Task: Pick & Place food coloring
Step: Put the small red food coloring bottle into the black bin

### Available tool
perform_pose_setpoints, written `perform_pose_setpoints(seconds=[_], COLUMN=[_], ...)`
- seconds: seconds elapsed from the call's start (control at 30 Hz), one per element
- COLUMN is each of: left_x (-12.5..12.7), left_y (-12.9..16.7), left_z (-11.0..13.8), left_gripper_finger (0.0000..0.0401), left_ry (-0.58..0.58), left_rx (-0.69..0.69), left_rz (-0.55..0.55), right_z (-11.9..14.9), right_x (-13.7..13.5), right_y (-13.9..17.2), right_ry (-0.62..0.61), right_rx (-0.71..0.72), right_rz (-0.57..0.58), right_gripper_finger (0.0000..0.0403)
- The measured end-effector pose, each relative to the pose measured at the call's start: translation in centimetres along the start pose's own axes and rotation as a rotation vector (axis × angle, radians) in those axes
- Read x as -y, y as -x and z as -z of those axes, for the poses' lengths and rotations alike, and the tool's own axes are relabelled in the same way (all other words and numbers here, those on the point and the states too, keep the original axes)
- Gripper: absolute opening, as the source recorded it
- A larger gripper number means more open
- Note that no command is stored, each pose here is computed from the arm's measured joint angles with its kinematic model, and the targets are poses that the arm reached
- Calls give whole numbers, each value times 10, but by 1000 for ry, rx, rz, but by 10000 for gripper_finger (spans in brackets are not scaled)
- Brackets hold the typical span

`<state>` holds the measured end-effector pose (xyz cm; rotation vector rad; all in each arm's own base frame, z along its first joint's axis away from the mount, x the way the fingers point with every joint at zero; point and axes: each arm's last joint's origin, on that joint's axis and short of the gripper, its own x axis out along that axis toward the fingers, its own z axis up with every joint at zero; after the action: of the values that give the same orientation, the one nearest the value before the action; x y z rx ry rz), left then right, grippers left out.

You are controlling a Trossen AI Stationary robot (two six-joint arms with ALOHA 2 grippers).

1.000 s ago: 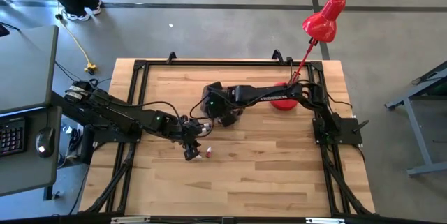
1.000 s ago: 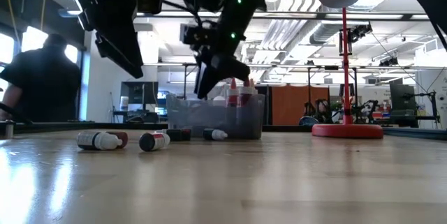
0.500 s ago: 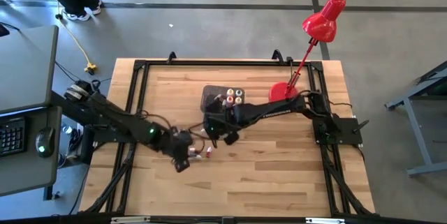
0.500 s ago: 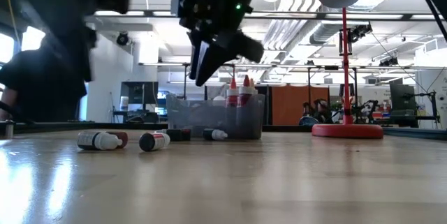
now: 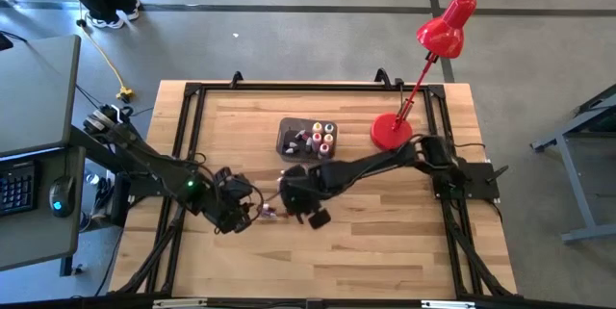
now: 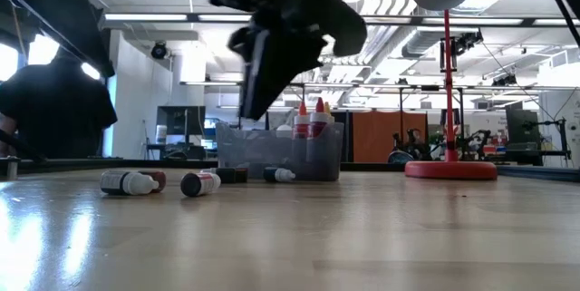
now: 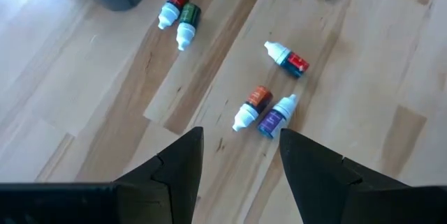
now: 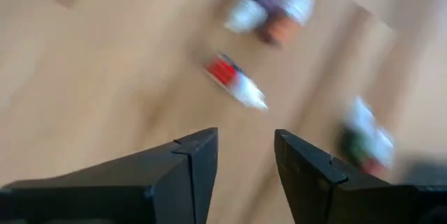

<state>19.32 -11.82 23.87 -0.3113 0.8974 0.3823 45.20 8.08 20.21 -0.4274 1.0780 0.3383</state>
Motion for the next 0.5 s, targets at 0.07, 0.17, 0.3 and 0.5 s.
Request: perform_pose_setpoints(seconds=[0.07, 0.17, 0.3, 0.5], left_x=[0, 0, 1, 2], left_y=[1, 0, 1, 1], left_z=[-1, -1, -2, -2], left_gripper_finger=[186, 186, 186, 186], left_ry=[4, 5, 13, 18], left_rx=[4, 7, 14, 21], left_rz=[3, 4, 14, 27], right_z=[-6, -17, -18, -12], right_x=[-10, -23, -33, -18], right_y=[-13, -34, -54, -56], right_ry=[81, 231, 366, 367], right_rx=[48, 139, 133, 125], right_rz=[-36, -49, 1, 4], right_gripper_finger=[136, 136, 136, 136])
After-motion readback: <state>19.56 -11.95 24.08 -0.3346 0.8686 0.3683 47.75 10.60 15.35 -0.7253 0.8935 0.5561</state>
